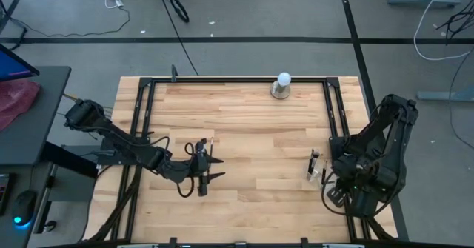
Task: Put items in baskets/containers
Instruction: Put the black highlighter brush into the transparent organizer, then put the black eyebrow brush into the transparent organizer
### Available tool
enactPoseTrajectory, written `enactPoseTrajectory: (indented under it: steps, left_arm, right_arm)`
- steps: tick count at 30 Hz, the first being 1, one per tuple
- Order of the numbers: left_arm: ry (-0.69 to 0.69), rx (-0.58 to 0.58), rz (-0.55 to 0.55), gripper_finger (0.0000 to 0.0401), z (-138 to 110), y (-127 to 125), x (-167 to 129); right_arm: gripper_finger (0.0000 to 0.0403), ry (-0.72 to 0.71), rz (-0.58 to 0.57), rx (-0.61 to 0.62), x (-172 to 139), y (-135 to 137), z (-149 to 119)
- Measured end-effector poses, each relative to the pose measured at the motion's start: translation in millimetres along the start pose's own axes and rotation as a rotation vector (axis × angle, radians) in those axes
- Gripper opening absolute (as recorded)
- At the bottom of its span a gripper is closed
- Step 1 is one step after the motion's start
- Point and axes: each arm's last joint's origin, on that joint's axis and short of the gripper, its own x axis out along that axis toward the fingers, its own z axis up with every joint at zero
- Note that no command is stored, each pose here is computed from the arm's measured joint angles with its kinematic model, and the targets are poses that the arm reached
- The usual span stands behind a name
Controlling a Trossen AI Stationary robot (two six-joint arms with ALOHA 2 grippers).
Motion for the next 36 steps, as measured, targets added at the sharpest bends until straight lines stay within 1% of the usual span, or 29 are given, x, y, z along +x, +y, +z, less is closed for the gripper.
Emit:
enactPoseTrajectory:
  steps: [4, 6, 12, 14, 16, 18, 21, 23, 29, 32, 34, 36]
  left_arm:
    - [0.0, -0.001, 0.0, 0.0202, 0.0, 0.0, 0.0]
    - [0.0, -0.001, 0.0, 0.0202, 0.0, 0.0, 0.0]
    - [-0.001, -0.002, -0.001, 0.0202, 0.1, -0.1, 0.0]
    - [-0.001, -0.002, -0.001, 0.0202, 0.1, -0.1, 0.0]
    - [-0.001, -0.002, -0.001, 0.0202, 0.2, -0.1, 0.0]
    - [-0.001, -0.006, -0.004, 0.0202, 0.0, -0.7, -0.4]
    - [-0.001, -0.006, -0.005, 0.0202, 0.0, -0.9, -0.5]
    - [-0.001, -0.007, -0.005, 0.0202, 0.0, -0.9, -0.5]
    - [-0.001, -0.007, -0.005, 0.0202, 0.0, -0.9, -0.5]
    - [-0.001, -0.007, -0.005, 0.0202, -0.1, -0.9, -0.5]
    - [0.001, -0.006, -0.004, 0.0202, -0.2, -0.8, -0.5]
    - [0.008, -0.01, -0.001, 0.0202, -1.0, -0.3, -0.3]
  right_arm:
    - [0.001, 0.039, -0.06, 0.018, 10.9, -0.3, 3.3]
    - [0.001, 0.049, -0.071, -0.004, 18.5, 1.1, 6.6]
    - [0.001, 0.1, 0.045, -0.076, 38.5, 6.2, 25.8]
    - [0.0011, 0.117, 0.052, -0.096, 43.9, 2.1, 33.0]
    - [0.0019, 0.137, 0.032, -0.103, 49.7, -4.5, 38.9]
    - [0.0031, 0.156, 0.033, -0.101, 52.4, -11.1, 44.6]
    - [0.0058, 0.156, 0.07, -0.089, 51.2, -20.3, 52.2]
    - [0.0081, 0.144, 0.092, -0.072, 47.8, -27.0, 56.6]
    - [0.0161, 0.127, 0.101, -0.046, 38.5, -47.3, 63.8]
    - [0.0187, 0.102, 0.119, -0.006, 35.5, -53.2, 67.4]
    - [0.0196, 0.06, 0.167, 0.013, 34.1, -51.0, 69.7]
    - [0.0198, 0.014, 0.265, 0.0, 32.3, -41.6, 71.7]
